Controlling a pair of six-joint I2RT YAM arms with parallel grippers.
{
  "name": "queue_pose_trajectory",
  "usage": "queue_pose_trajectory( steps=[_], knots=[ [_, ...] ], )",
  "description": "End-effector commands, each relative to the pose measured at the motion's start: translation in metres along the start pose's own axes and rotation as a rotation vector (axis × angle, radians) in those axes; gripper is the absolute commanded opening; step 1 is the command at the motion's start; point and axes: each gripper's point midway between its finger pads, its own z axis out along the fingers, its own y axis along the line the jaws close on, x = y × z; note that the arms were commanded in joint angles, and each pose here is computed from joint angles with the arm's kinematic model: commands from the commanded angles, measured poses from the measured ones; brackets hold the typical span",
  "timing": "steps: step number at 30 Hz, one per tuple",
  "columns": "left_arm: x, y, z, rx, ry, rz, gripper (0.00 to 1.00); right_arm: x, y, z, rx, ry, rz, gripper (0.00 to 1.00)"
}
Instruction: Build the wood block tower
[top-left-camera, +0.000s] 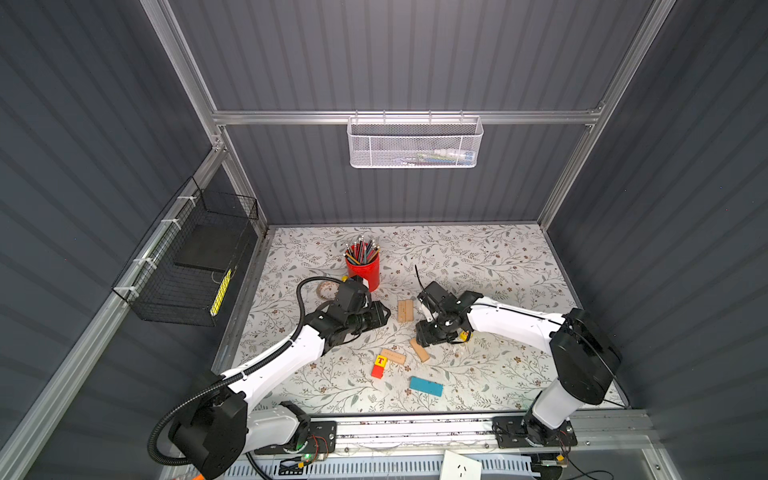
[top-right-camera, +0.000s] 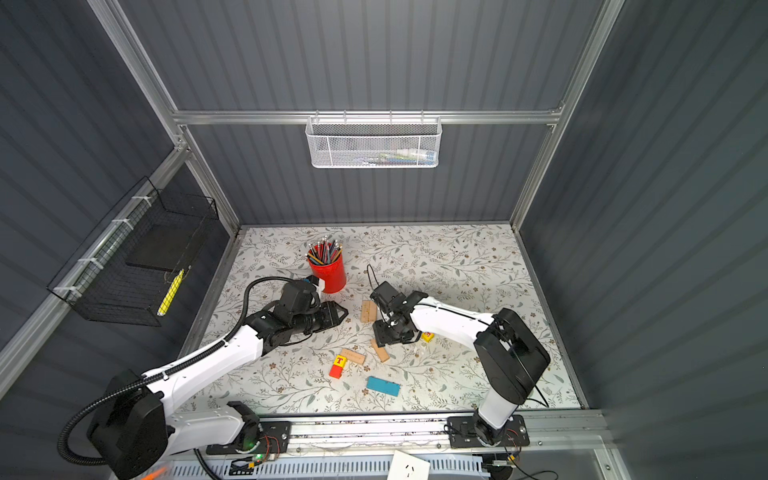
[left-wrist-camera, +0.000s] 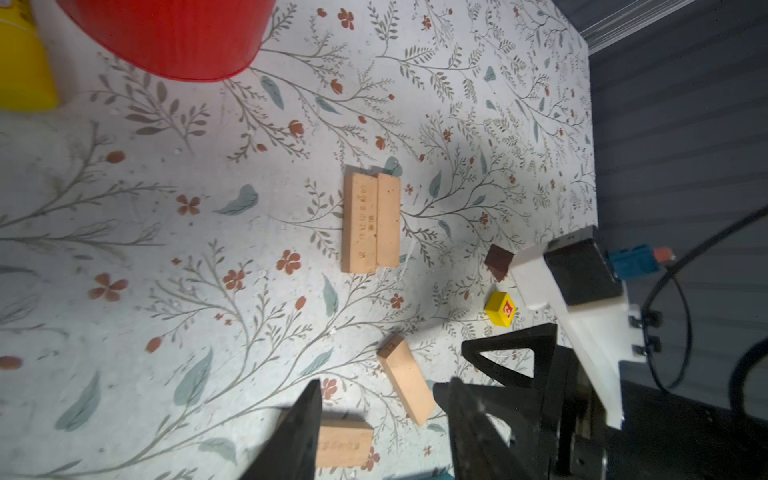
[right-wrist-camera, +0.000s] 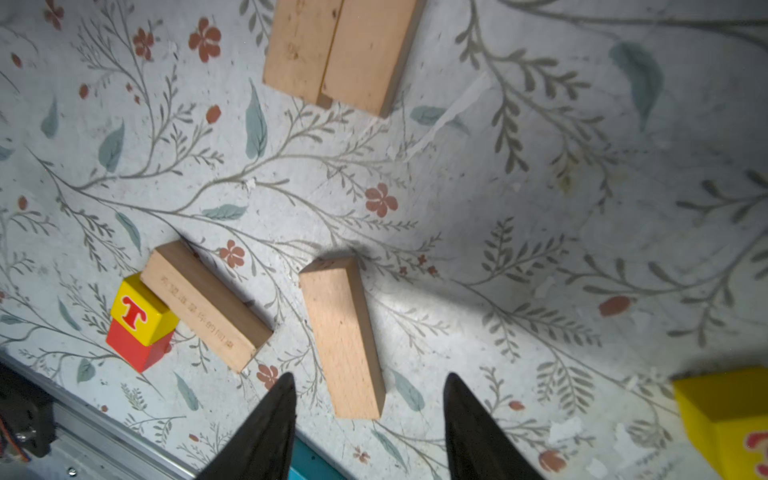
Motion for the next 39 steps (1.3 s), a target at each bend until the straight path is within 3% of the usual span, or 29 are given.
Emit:
queue_pose_trajectory(
  steps=[1, 14, 26, 30, 39],
  knots=[
    [0.010, 0.023, -0.012, -0.102, 0.010, 0.040, 0.50, 0.006, 0.001, 0.001, 0.091, 0.002, -0.014, 0.61],
    [0.006, 0.040, -0.034, -0.204, -0.035, 0.050, 0.54, 0.011, 0.019, 0.032, 0.112, 0.036, -0.021, 0.55],
    [0.010, 0.040, -0.030, -0.186, -0.024, 0.033, 0.55, 0.016, 0.009, 0.041, 0.153, 0.044, -0.049, 0.35],
    [0.008, 0.038, -0.029, -0.187, -0.025, 0.027, 0.55, 0.014, 0.013, 0.039, 0.131, 0.038, -0.047, 0.24],
    [-0.001, 0.026, -0.034, -0.155, -0.051, 0.022, 0.55, -0.001, 0.019, 0.014, 0.117, -0.035, -0.025, 0.17]
  ],
)
